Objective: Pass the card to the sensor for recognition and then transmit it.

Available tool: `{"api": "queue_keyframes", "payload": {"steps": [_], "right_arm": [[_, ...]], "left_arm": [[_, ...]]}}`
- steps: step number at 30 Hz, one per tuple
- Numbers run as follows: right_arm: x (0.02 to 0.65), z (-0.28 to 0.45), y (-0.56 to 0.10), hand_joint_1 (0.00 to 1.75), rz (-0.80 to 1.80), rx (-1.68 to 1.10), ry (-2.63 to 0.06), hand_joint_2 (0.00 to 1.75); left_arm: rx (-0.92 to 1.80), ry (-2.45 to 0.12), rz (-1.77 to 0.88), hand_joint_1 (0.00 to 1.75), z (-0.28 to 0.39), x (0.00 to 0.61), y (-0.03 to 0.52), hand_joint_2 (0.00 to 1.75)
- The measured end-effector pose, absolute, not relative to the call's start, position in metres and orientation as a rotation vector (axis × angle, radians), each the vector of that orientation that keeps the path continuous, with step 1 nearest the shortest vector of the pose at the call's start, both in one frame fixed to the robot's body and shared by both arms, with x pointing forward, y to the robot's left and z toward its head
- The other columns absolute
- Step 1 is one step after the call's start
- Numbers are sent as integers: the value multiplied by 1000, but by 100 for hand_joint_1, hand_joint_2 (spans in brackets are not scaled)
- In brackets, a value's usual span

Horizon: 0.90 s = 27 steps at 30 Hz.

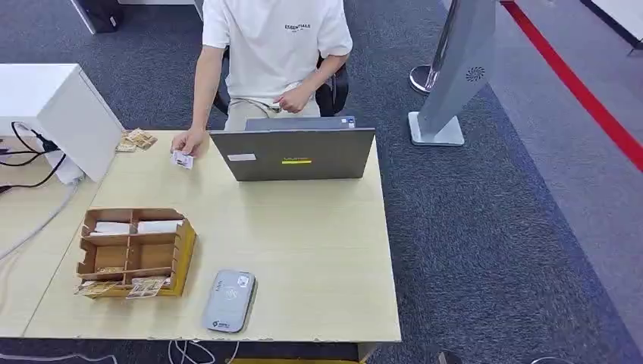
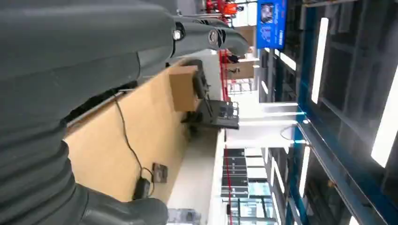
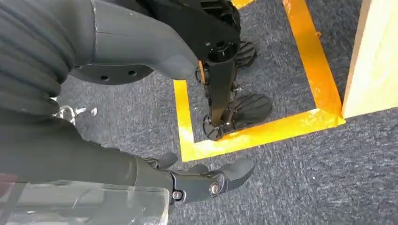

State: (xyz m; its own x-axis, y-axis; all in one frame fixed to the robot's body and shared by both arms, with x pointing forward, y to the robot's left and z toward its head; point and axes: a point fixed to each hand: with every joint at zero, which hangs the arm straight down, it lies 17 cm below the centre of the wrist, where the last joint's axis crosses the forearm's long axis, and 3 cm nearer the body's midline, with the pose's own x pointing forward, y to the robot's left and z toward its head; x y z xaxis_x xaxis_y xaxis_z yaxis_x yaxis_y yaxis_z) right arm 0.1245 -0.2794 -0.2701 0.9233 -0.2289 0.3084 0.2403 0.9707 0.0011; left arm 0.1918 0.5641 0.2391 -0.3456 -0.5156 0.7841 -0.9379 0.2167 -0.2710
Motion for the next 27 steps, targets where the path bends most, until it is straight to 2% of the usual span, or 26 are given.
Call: {"api": "queue_keyframes", "payload": {"steps": [4,10,16,22,27], "right_arm": [[122,-271,-277,0,-225,-34,-300,175],[129,-270,-266,0,-176,-16,-291,175],[128,-270,-256,0,-129,-2,-271,175],[128,-270,-253,0,-91,3,-260,175],[131,-269,-251,0,-71,2,-253,175]], "left_arm": [[1532,-1975,949,0,288,194,542,175],[1685,-2230,605,0,388,255,455,175],[1848,-2390,335,0,454,286,396,175],[1941,-2406,77,0,478,336,361,175],[1992,-2306,-250,0,471,409,341,175]]}}
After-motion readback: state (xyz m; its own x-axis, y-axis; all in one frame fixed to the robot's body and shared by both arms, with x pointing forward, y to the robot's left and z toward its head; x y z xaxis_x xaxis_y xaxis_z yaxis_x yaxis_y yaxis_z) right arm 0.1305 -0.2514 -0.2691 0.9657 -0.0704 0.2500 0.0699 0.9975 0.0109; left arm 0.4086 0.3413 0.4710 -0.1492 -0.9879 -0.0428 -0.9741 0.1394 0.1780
